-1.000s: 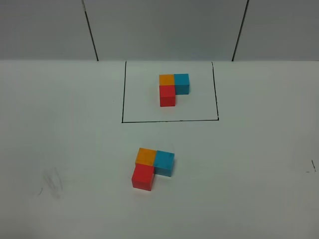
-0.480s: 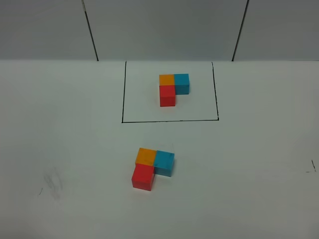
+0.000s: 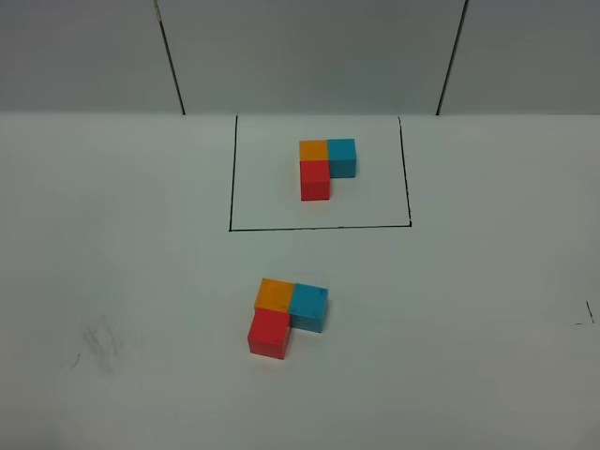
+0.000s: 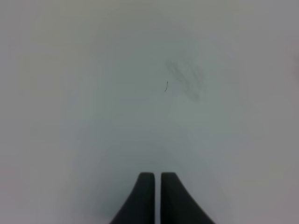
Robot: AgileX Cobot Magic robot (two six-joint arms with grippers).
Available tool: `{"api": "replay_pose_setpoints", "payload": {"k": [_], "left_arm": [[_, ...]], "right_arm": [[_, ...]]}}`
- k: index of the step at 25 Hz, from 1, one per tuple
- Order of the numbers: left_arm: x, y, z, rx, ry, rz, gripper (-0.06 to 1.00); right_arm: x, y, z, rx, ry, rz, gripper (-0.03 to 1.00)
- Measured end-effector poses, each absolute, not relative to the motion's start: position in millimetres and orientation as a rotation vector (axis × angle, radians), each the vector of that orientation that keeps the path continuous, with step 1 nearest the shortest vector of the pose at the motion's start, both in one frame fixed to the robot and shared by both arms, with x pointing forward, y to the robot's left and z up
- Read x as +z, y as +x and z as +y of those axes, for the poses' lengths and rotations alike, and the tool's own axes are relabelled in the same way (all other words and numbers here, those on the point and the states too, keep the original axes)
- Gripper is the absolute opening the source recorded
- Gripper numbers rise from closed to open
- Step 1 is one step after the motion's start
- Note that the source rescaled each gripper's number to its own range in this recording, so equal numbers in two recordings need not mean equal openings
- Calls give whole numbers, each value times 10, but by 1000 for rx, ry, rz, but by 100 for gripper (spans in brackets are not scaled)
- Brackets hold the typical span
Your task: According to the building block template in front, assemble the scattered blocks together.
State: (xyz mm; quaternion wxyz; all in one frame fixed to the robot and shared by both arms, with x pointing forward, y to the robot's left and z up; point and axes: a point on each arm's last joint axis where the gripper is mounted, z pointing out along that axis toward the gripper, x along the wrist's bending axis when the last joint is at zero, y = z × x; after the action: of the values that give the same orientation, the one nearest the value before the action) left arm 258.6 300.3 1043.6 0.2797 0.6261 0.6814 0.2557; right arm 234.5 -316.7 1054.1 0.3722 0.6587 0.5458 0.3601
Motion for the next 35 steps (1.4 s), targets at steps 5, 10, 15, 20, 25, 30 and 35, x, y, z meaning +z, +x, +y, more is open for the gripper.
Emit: {"api": "replay_pose_setpoints", "payload": {"k": [5, 10, 15, 20, 25, 30, 35], "left_arm": [[10436, 2586, 3003, 686, 1680, 1826, 1], [10436, 2586, 3003, 686, 1680, 1826, 1], [10436, 2586, 3003, 686, 1680, 1826, 1], [10436, 2586, 3003, 686, 1680, 1826, 1], [10436, 2586, 3003, 686, 1679, 1827, 1], [10436, 2586, 3003, 686, 1679, 1827, 1], [10436, 2586, 3003, 686, 1679, 1827, 1]], "right_arm": [[10541, 2345, -3167, 923, 1688, 1399, 0], [10541, 2345, -3167, 923, 1688, 1399, 0], [10541, 2345, -3167, 923, 1688, 1399, 0], [10541, 2345, -3167, 923, 1688, 1399, 0], [10541, 2345, -3167, 923, 1688, 1399, 0], [10541, 2345, -3167, 922, 1689, 1398, 0], [10541, 2344, -3168, 923, 1688, 1397, 0]]}}
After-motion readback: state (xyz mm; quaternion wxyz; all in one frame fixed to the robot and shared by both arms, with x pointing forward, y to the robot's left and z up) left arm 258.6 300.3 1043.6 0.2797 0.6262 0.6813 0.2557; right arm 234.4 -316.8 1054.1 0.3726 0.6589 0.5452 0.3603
